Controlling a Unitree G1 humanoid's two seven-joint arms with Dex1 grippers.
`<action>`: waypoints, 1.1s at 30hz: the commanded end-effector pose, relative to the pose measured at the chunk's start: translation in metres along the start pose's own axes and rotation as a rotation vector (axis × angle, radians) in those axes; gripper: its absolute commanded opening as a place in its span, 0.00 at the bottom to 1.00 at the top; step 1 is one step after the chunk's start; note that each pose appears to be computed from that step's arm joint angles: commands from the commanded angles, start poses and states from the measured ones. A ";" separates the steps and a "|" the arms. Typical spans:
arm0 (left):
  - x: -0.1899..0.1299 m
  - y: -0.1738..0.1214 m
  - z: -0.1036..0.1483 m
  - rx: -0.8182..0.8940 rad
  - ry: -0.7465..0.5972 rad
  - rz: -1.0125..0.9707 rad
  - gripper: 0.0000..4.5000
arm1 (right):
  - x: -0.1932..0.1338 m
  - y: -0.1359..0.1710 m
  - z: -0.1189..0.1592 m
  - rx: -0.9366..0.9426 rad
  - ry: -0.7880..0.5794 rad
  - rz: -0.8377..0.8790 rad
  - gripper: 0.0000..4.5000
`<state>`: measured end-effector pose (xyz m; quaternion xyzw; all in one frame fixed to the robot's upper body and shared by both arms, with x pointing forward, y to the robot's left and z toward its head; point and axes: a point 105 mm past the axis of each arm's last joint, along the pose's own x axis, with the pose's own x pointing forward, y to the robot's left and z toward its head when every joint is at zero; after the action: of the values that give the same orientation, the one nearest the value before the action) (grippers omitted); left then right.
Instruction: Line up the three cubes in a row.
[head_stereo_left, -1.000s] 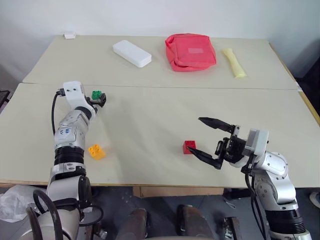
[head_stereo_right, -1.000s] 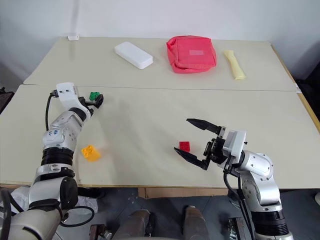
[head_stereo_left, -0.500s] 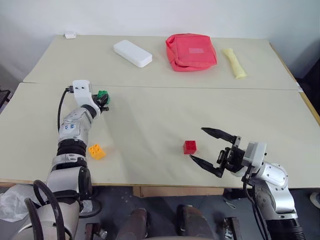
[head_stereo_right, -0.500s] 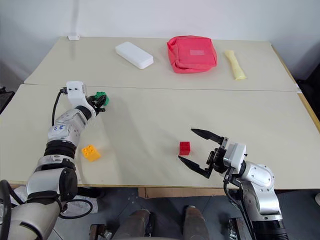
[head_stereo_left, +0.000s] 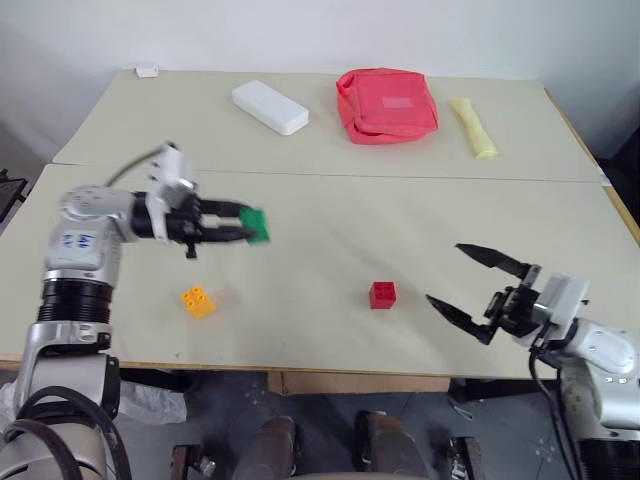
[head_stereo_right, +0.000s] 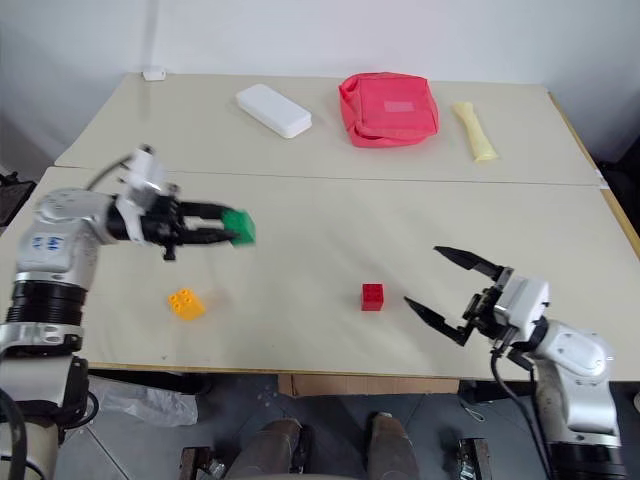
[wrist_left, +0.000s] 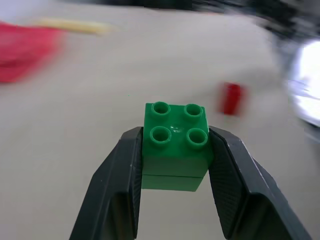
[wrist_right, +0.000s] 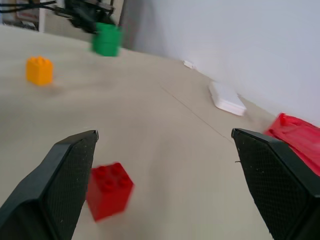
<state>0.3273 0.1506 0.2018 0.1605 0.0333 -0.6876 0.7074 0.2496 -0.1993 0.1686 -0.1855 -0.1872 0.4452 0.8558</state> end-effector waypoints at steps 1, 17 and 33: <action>0.043 -0.014 -0.008 0.077 0.076 -0.169 0.33 | -0.013 0.016 0.002 -0.011 0.043 0.103 1.00; 0.095 -0.015 -0.041 0.065 0.122 -0.147 0.33 | -0.013 0.033 0.007 0.030 0.056 0.048 1.00; 0.108 -0.010 -0.051 0.049 0.117 -0.113 0.63 | -0.019 0.031 0.004 0.064 0.139 0.164 1.00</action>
<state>0.3325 0.0610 0.1159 0.2147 0.0752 -0.7105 0.6660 0.2167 -0.1996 0.1416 -0.1956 -0.0780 0.5052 0.8369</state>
